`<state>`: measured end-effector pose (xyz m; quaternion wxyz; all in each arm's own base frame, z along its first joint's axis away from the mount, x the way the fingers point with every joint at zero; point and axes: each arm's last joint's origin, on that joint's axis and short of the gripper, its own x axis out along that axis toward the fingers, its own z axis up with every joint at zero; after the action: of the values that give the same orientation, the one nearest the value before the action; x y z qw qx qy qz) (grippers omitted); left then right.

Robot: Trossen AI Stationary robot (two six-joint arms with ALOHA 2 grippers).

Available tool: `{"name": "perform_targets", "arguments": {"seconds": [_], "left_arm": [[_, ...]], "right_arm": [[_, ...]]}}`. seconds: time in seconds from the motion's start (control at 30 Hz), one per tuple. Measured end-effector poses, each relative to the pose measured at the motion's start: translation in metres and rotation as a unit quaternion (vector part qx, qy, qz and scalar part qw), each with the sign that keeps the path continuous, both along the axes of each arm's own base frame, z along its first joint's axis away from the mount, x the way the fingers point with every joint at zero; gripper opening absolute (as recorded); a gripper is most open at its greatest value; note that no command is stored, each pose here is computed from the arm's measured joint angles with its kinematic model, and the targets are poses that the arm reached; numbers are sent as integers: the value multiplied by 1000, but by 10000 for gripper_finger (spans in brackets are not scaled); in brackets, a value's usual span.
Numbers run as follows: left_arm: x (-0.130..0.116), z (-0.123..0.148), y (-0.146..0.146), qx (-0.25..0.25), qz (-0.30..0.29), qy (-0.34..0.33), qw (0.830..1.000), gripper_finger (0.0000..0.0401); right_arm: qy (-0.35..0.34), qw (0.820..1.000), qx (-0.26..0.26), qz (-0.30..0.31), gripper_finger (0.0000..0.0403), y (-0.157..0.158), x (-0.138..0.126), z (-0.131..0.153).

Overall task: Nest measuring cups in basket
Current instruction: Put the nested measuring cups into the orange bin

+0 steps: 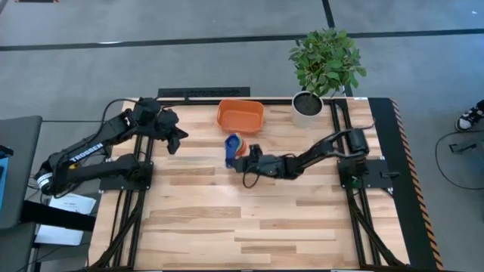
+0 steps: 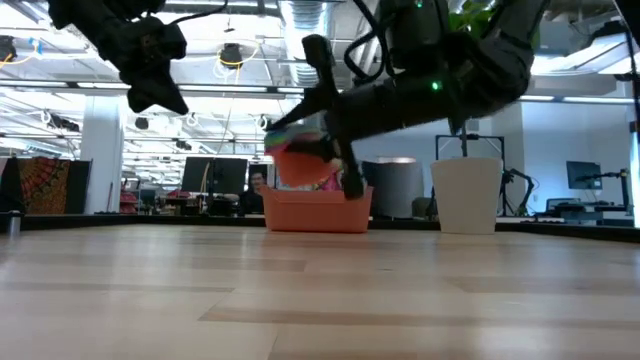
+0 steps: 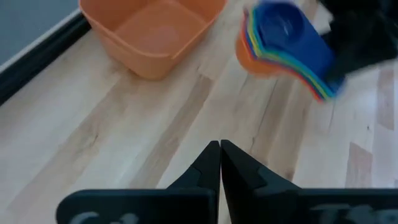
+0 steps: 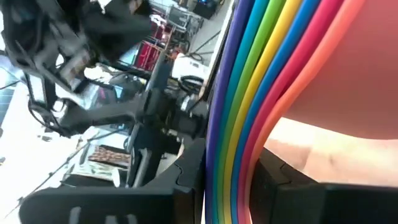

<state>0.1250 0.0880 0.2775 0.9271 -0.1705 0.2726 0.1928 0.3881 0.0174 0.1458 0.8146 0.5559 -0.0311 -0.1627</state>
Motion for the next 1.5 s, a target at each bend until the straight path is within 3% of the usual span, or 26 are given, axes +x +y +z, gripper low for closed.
{"name": "perform_targets", "arguments": {"seconds": [0.17,0.33,0.97,1.13,1.5], "left_arm": [[10,-2,8,0,2,-10,1000,0],[18,-8,13,-26,5,-2,1000,0],[0,-6,2,-46,56,21,997,0],[-8,-4,-3,-46,78,24,996,0],[-24,2,-14,-47,112,4,993,0]], "right_arm": [[-19,999,29,17,98,23,9,-26],[-39,998,42,23,98,20,11,-28],[-45,998,43,-19,98,-73,10,-27],[-57,995,71,-48,98,-95,7,-26],[-132,990,51,-24,98,-107,20,2]]}}
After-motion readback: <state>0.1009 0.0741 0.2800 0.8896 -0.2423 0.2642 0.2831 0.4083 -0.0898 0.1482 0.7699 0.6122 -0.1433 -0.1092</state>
